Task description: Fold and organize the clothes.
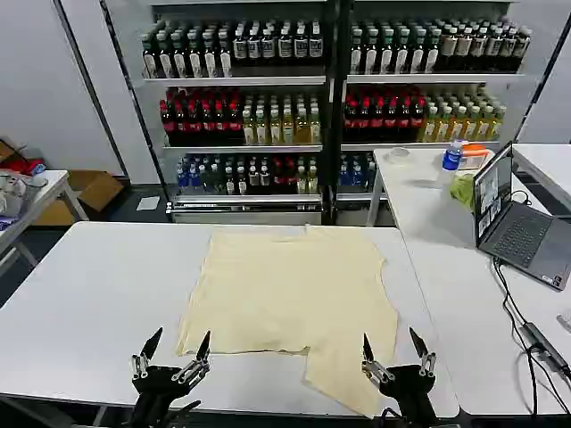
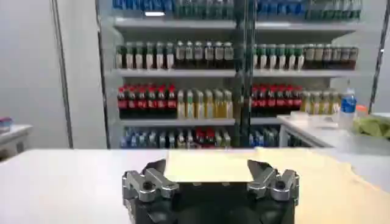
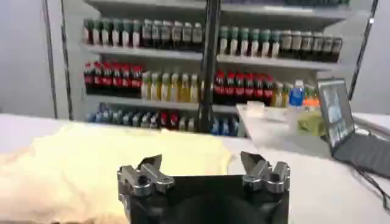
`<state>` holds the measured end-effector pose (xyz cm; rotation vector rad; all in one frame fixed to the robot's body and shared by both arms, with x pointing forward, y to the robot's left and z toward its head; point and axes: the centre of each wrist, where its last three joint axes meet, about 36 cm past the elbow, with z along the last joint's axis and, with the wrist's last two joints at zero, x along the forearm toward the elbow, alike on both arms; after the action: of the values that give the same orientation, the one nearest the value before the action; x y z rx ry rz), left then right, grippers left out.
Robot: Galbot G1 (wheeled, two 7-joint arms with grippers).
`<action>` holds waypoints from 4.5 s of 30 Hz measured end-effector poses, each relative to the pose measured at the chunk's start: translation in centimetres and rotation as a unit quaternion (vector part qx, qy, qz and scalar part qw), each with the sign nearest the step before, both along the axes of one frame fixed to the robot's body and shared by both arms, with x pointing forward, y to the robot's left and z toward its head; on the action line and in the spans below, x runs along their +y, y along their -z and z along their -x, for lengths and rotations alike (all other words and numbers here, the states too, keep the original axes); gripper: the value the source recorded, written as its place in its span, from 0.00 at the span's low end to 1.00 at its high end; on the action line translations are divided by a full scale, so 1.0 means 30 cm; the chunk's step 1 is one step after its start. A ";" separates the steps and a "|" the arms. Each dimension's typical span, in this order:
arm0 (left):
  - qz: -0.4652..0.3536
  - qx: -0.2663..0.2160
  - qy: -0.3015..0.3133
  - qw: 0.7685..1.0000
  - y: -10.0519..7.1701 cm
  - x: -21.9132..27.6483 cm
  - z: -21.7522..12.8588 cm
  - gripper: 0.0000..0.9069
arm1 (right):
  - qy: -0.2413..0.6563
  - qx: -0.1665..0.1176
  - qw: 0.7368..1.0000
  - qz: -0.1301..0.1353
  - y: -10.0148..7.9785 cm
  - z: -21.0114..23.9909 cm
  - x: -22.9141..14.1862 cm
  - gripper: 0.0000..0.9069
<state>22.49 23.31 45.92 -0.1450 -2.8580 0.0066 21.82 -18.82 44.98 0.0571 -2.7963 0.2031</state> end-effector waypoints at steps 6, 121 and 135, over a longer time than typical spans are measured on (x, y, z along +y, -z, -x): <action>-0.020 0.049 0.003 0.999 0.037 0.029 -0.058 1.00 | 0.001 0.036 0.999 0.010 0.028 -0.002 0.020 1.00; -0.044 0.065 0.013 0.997 -0.004 0.172 -0.287 0.01 | -0.073 -0.079 0.994 -0.006 -0.079 -0.248 -0.051 0.00; -0.054 0.075 0.013 0.996 0.097 0.175 -0.452 0.01 | -0.096 -0.086 0.992 0.014 0.004 -0.497 -0.007 0.00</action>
<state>36.05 28.56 43.01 -0.1518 -2.6981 -0.1355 36.72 -19.02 44.85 0.3173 -2.9575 0.3084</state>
